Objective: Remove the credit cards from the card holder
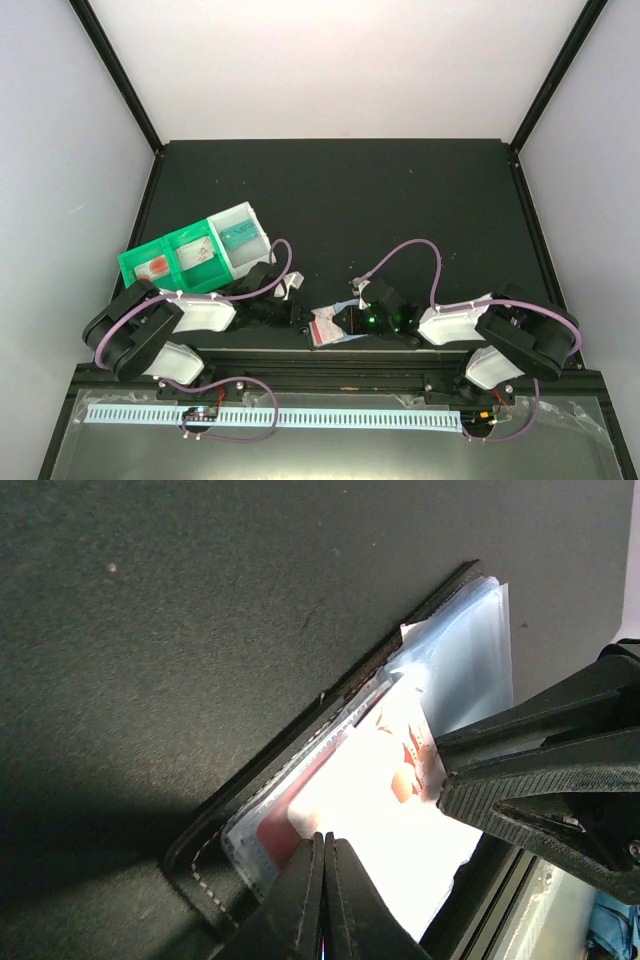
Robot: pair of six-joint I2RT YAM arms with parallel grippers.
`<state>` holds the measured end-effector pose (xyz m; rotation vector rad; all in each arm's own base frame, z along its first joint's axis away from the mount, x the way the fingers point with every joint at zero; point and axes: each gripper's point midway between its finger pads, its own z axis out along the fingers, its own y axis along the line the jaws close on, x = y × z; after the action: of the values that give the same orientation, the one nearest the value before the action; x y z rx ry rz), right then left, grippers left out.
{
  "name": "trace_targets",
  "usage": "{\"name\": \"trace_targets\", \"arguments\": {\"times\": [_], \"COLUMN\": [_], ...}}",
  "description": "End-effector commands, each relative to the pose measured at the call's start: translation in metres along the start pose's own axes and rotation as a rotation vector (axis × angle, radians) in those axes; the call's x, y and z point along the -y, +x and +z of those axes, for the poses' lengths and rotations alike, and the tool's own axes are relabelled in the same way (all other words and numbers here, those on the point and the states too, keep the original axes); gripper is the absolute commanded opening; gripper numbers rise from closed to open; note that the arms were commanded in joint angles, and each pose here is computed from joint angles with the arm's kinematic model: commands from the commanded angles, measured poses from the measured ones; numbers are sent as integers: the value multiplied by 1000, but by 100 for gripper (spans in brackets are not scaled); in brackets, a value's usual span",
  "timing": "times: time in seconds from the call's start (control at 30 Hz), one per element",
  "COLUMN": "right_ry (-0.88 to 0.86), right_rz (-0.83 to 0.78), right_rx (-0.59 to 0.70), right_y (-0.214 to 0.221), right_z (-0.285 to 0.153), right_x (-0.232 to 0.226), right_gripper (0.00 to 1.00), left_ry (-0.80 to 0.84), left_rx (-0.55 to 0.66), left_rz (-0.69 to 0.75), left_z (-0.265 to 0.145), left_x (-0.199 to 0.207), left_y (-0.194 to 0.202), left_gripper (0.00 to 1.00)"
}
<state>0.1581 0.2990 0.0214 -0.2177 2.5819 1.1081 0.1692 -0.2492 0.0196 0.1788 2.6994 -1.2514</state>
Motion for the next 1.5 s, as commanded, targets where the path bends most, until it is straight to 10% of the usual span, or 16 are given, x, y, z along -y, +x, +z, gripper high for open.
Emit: {"name": "trace_targets", "arguments": {"times": [0.0, 0.9, 1.47], "right_ry": [19, -10, -152], "right_rz": [4, 35, 88], "right_rx": [-18, 80, 265], "right_y": [6, -12, -46], "right_z": [-1, -30, -85], "right_x": [8, 9, -34], "right_gripper": [15, 1, 1], "left_ry": [8, -35, 217], "left_rx": [-16, 20, 184], "left_rz": [4, 16, 51], "left_z": [6, -8, -65], "left_x": [-2, -2, 84], "left_y": [2, 2, -22], "left_gripper": [3, 6, 87]}}
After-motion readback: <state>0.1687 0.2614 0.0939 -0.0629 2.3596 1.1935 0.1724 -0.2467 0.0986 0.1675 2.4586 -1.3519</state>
